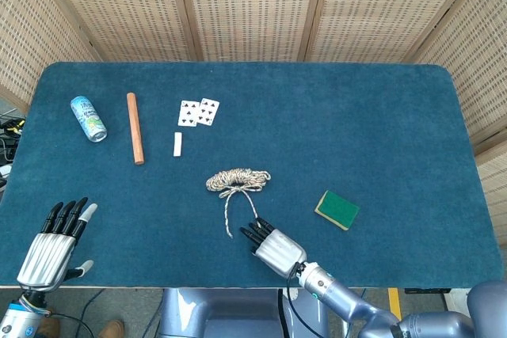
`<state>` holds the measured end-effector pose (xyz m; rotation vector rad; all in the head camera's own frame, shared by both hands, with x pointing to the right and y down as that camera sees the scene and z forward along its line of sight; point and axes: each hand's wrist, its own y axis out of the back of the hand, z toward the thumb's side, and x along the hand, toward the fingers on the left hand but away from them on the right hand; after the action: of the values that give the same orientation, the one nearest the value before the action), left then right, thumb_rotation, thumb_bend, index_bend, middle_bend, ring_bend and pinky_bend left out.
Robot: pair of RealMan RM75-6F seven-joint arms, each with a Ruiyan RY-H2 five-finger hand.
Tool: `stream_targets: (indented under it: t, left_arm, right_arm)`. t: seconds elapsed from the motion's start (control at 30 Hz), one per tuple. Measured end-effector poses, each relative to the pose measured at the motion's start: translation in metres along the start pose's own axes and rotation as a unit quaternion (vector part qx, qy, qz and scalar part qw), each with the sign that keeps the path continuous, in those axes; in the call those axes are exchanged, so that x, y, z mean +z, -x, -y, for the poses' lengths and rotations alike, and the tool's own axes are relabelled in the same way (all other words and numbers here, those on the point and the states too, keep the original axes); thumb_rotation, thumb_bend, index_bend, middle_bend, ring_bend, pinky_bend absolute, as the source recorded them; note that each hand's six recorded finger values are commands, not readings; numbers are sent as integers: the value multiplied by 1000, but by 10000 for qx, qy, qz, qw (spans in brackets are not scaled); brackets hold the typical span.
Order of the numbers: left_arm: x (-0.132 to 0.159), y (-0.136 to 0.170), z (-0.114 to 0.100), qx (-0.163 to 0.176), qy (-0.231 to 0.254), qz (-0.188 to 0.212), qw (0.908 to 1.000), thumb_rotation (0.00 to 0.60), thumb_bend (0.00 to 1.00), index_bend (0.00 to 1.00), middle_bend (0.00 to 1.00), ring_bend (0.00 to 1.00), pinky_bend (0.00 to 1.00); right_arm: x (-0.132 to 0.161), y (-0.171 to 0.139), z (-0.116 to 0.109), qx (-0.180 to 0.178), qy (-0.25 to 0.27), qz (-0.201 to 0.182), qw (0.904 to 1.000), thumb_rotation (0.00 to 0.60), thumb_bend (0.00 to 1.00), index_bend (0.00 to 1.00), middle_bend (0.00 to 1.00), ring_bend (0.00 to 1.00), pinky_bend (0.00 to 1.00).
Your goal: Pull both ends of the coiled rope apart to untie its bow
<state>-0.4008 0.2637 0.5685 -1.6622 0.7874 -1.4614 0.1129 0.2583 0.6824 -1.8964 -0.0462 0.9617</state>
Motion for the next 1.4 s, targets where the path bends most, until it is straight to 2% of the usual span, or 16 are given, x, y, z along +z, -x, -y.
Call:
stream_targets:
  t: [0.43, 0.9, 1.0, 1.1, 1.17, 1.2, 1.27, 1.4]
  left_arm:
    - [1, 0, 1, -17, -17, 8, 10000, 600, 0, 0, 0, 0, 0]
    - [2, 0, 3, -32, -47, 18, 10000, 600, 0, 0, 0, 0, 0]
    - [2, 0, 3, -40, -51, 17, 10000, 600, 0, 0, 0, 0, 0]
    - [2, 0, 3, -39, -50, 10, 10000, 600, 0, 0, 0, 0, 0]
    - [1, 0, 3, -37, -47, -1, 10000, 600, 0, 0, 0, 0, 0]
    - [1, 0, 3, -39, -46, 2, 10000, 600, 0, 0, 0, 0, 0]
    - [2, 0, 3, -43, -52, 7, 10000, 600, 0, 0, 0, 0, 0]
    - [2, 0, 3, -46, -57, 10, 10000, 600, 0, 0, 0, 0, 0]
  right_arm:
    - [-38, -16, 18, 290, -136, 588, 9978, 600, 987, 468, 0, 0, 0]
    - [-80, -22, 6, 104, -187, 1226, 9922, 600, 975, 444, 0, 0, 0]
    - [-86, -20, 5, 62, -192, 1346, 9907, 600, 874, 399, 0, 0, 0]
    - [-90, -19, 1, -38, -141, 1452, 9893, 600, 654, 359, 0, 0, 0]
    - [-91, -19, -3, -164, 19, 1523, 9882, 600, 426, 334, 0, 0, 0]
    - [-92, -19, -6, -260, 162, 1567, 9872, 600, 374, 329, 0, 0, 0]
    - [-93, -19, -10, -417, 401, 1634, 9849, 600, 317, 335, 0, 0, 0]
    - [-96, -17, -17, -655, 892, 1807, 9773, 600, 321, 390, 0, 0, 0]
